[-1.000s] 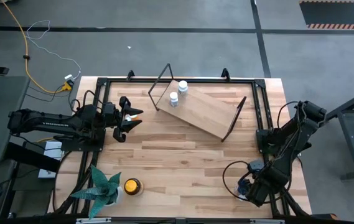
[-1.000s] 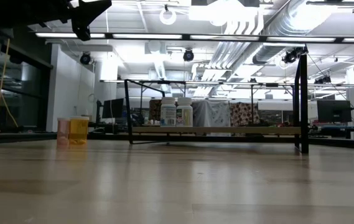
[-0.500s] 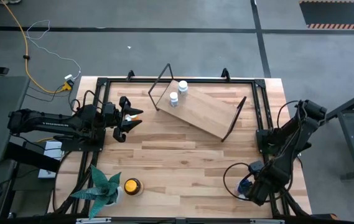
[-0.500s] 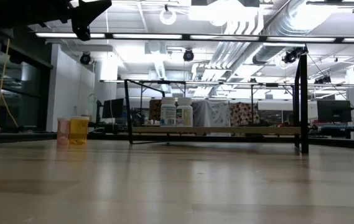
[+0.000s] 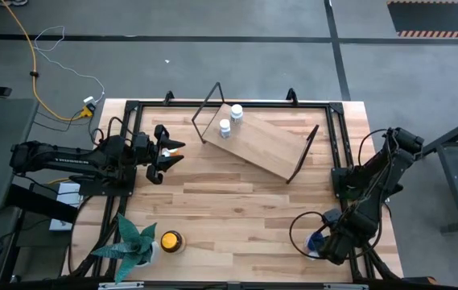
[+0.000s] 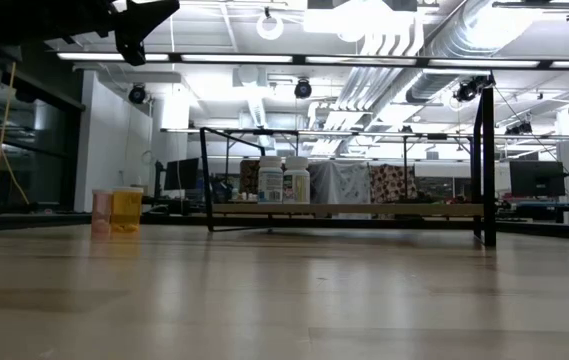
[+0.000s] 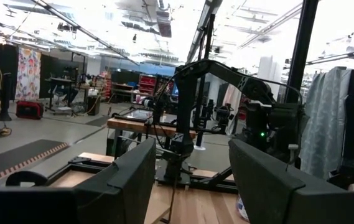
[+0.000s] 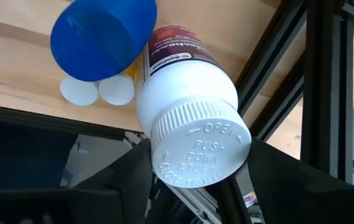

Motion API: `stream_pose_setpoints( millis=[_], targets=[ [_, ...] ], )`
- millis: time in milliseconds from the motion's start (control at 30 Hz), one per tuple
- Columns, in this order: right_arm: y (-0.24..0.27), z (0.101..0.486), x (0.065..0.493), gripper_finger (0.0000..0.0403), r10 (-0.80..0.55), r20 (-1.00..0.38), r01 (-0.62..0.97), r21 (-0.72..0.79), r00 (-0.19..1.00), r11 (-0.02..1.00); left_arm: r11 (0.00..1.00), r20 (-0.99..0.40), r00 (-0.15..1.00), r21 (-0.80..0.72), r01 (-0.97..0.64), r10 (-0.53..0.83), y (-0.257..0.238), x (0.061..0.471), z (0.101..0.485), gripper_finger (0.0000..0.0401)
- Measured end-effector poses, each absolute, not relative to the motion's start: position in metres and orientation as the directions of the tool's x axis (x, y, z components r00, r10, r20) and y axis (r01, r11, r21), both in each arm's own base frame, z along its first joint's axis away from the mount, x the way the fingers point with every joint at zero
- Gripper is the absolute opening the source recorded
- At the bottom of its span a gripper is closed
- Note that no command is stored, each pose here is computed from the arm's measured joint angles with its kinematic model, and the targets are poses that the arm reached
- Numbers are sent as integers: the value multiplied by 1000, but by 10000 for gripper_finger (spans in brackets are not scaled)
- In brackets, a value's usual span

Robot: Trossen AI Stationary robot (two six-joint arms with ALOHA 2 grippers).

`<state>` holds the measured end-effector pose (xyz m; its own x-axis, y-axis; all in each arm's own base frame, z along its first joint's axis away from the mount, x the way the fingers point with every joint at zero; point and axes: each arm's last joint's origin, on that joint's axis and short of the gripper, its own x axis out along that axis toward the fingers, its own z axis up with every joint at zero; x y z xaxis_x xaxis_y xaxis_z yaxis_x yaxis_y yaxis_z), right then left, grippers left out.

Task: Pick and place medicine bottles onto shelf by color
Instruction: Put the white pill bottle on the shelf

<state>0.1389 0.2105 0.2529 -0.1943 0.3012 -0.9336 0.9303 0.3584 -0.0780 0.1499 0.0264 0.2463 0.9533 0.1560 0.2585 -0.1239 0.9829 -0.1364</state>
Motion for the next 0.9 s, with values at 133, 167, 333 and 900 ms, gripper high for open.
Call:
stream_pose_setpoints(
  millis=[133,167,333,900],
  targets=[
    [211,253,139,217,305,-931,923,-74,-200,379,983,259,953,-136,-124,156,26,150,246,193],
    [211,253,139,218,305,-931,919,-71,-201,387,983,259,953,-136,-124,156,26,150,246,193],
    [211,254,139,208,318,-923,889,-50,-215,455,983,259,953,-136,-124,156,26,150,246,193],
    [189,350,166,203,334,-942,835,186,3,518,979,259,949,-143,-149,182,27,150,246,193]
  ],
)
